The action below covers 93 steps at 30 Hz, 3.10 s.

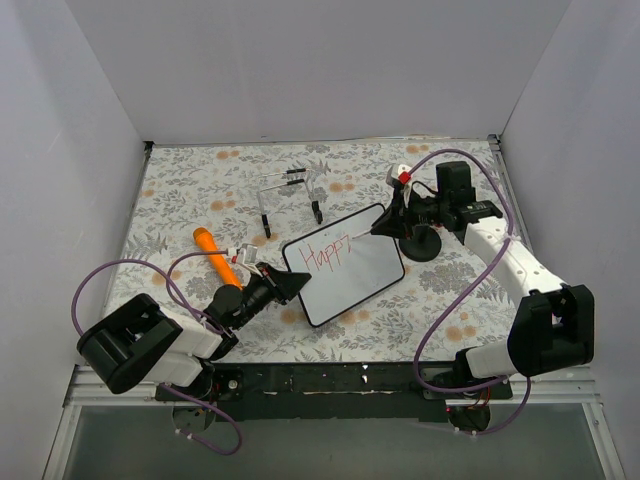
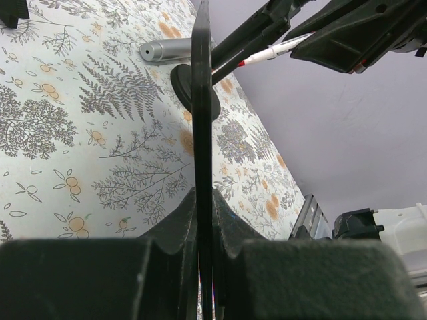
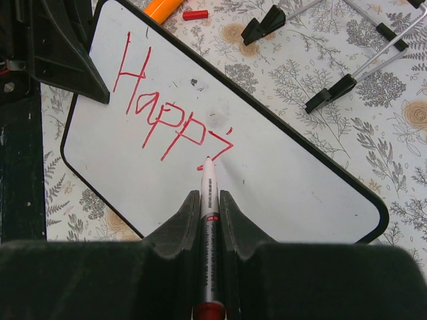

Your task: Write a sentence on the whiteboard

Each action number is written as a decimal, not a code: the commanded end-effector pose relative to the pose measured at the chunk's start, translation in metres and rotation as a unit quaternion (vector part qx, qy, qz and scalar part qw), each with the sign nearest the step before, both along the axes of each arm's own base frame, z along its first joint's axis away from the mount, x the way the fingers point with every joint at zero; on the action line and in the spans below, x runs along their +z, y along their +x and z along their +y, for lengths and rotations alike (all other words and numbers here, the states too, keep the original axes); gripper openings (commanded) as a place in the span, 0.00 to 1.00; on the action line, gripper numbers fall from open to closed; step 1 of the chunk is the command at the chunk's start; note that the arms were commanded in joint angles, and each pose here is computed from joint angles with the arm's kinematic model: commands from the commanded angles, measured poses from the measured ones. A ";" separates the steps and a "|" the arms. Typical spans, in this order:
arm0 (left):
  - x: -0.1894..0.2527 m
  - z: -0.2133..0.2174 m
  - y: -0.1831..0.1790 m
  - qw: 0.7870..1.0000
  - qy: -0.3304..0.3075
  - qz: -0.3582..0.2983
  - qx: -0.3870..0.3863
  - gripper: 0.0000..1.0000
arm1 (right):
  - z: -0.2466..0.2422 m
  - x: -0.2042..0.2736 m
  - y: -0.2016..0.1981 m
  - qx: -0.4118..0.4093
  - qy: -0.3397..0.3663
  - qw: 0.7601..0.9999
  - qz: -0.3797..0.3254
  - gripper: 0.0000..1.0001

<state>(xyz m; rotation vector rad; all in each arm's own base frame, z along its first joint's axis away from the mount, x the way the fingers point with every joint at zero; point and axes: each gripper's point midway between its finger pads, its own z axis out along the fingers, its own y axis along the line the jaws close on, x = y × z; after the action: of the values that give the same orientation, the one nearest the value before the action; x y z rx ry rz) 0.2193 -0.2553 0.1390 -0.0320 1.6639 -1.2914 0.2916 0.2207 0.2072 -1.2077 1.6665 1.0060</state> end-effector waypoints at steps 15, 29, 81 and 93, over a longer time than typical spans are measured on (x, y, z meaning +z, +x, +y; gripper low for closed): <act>0.033 -0.002 -0.012 0.997 -0.036 -0.071 -0.025 0.00 | 0.000 -0.003 0.019 -0.007 0.012 0.999 -0.038 0.01; 0.034 -0.004 -0.012 0.996 -0.036 -0.071 -0.028 0.00 | 0.001 -0.017 0.028 -0.023 0.007 1.000 -0.007 0.01; 0.032 -0.002 -0.012 0.997 -0.036 -0.070 -0.025 0.00 | 0.000 -0.003 0.048 -0.047 0.004 0.999 -0.006 0.01; 0.033 -0.002 -0.012 0.997 -0.036 -0.070 -0.025 0.00 | -0.013 -0.016 0.045 -0.057 -0.015 0.998 0.008 0.01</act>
<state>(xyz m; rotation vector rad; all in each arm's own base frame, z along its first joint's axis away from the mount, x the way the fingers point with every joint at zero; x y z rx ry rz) 0.2162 -0.2579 0.1368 -0.0205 1.6764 -1.3104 0.3251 0.2146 0.1871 -1.1102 1.7519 0.9900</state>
